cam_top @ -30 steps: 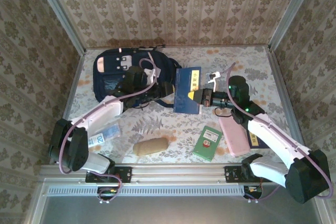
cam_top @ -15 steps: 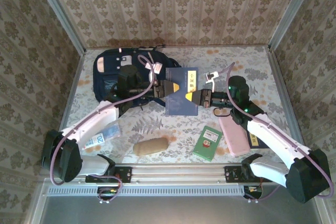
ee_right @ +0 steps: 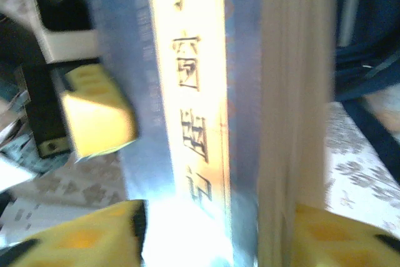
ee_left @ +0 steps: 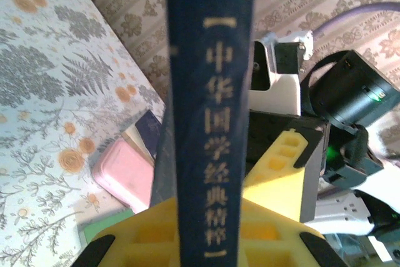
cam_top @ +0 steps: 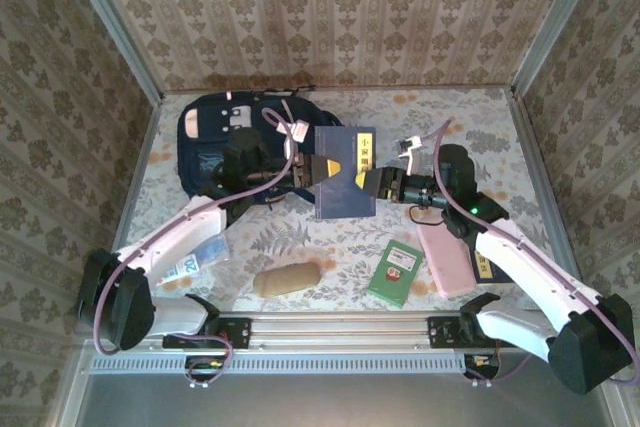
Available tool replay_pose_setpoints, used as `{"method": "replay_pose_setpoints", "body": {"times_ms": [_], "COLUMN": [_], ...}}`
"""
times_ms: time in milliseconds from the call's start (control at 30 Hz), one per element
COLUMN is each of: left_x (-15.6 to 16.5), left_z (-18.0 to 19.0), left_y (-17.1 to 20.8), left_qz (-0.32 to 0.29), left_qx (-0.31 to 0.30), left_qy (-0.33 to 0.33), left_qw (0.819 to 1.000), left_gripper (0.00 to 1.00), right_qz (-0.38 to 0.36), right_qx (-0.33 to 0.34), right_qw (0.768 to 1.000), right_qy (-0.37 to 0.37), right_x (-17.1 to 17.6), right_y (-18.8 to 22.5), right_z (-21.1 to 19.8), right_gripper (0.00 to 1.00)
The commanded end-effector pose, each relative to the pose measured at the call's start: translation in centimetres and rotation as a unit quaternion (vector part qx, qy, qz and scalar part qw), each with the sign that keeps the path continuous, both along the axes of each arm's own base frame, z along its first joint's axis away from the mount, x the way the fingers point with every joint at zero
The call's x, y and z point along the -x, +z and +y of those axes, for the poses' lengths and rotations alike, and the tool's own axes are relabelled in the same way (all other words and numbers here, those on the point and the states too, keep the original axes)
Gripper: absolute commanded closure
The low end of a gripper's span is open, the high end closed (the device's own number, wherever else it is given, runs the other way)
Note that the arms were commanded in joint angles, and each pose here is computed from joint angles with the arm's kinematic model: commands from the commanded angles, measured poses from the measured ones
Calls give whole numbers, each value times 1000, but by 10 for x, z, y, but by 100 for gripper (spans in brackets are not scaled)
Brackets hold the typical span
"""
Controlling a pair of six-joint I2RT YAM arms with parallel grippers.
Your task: Pack books, pencil case, and school supplies into a backpack
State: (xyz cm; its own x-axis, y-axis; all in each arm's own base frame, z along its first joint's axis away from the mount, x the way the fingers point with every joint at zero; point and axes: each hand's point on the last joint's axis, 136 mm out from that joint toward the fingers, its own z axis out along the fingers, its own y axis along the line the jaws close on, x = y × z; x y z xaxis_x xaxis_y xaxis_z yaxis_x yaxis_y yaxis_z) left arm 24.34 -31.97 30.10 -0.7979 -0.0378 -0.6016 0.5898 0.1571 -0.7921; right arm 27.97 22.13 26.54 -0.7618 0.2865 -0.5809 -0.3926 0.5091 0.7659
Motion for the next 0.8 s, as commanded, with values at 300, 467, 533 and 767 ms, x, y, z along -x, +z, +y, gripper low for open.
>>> {"method": "replay_pose_setpoints", "body": {"times_ms": [300, 467, 533, 767], "left_x": [-47, -57, -59, -63], "left_z": [52, 48, 44, 32], "left_y": [67, 72, 72, 58], "left_qz": [2, 43, 63, 102], "left_qx": [183, 239, 256, 268], "left_qy": [269, 286, 286, 294], "left_qw": [946, 927, 921, 912], "left_gripper": [100, 100, 100, 100], "right_qz": [78, 85, 84, 61], "right_qx": [-160, -218, -242, -314], "right_qw": [976, 966, 960, 938], "right_qy": [-129, -112, -112, -134], "right_x": [-10, -4, -5, -17], "right_y": [27, 42, 47, 56], "right_z": [-18, 9, 17, 21], "right_gripper": [0, 0, 0, 1]}}
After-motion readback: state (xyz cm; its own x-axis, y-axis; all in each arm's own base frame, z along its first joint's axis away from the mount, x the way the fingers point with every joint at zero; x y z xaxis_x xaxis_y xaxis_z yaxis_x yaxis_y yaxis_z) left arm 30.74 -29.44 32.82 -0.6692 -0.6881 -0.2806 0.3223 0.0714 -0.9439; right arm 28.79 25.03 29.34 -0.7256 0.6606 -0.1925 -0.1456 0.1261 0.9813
